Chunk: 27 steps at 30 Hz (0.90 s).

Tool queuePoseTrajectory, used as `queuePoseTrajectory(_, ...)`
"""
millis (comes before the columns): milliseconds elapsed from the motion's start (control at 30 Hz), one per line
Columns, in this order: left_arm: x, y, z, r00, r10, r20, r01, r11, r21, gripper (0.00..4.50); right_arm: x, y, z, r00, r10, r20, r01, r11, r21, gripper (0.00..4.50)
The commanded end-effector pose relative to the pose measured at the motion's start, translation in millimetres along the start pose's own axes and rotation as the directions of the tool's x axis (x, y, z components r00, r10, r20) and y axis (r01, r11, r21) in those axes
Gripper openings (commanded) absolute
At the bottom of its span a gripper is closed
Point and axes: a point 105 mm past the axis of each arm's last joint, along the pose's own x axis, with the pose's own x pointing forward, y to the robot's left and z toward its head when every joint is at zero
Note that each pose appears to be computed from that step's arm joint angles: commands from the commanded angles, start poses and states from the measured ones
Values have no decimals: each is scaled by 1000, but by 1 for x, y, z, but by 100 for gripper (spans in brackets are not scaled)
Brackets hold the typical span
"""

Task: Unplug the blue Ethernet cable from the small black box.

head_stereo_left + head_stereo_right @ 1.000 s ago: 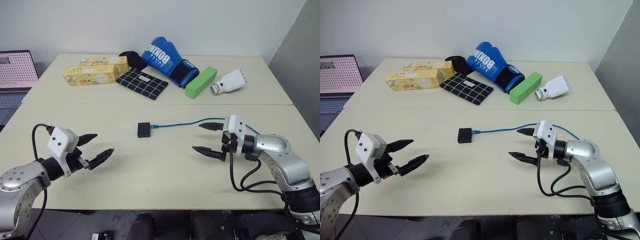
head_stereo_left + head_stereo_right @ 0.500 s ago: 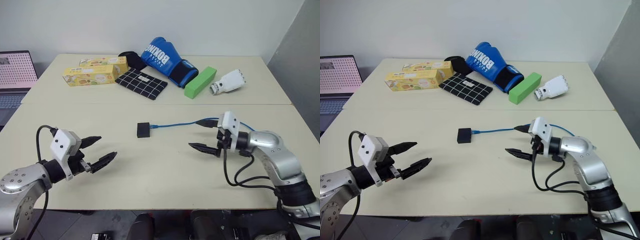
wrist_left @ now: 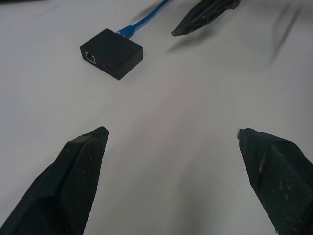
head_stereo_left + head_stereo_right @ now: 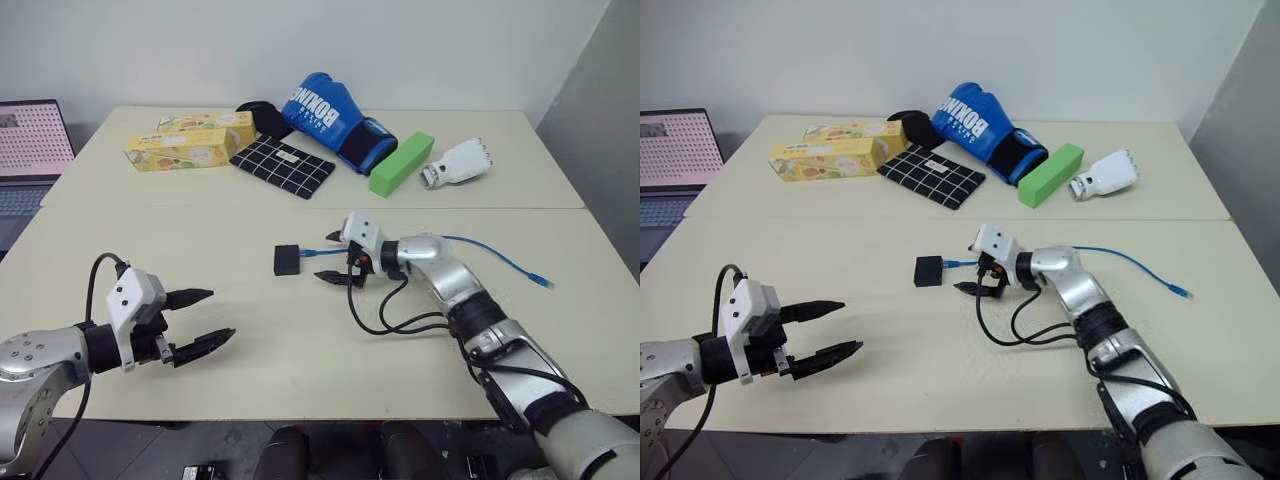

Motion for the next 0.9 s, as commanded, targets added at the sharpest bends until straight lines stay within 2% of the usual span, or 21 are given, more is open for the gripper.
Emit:
queuePoseTrajectory(33, -14, 5, 13, 998, 39, 51, -37, 999, -25, 450, 15, -7, 8, 999, 8, -35, -10, 998, -63, 449)
queuePoseTrajectory(100, -16, 7, 14, 997, 50, 60, -48, 998, -41, 450, 20, -9, 10, 999, 4, -43, -7, 998, -64, 449)
queuePoseTrajectory(200, -18, 3, 18, 997, 27, 77, -23, 998, -53, 450, 26, -8, 11, 998, 13, -56, -16, 998, -69, 403)
queuePoseTrajectory(300, -17, -3, 23, 997, -18, 72, 21, 999, -41, 450, 30, -7, 11, 997, 12, -72, -18, 997, -73, 329)
queuePoseTrajectory(500, -17, 12, 23, 997, 26, 71, -24, 999, -30, 450, 33, -7, 9, 994, 8, -105, -17, 996, -88, 195)
queuePoseTrajectory(767, -14, 18, 21, 997, 35, 72, -32, 999, -33, 450, 30, -14, 11, 993, -32, -117, 16, 991, -132, 14)
queuePoseTrajectory(900, -11, 26, 23, 991, 76, 111, -68, 995, -70, 450, 27, -21, 24, 995, -66, -72, 49, 976, -212, 11)
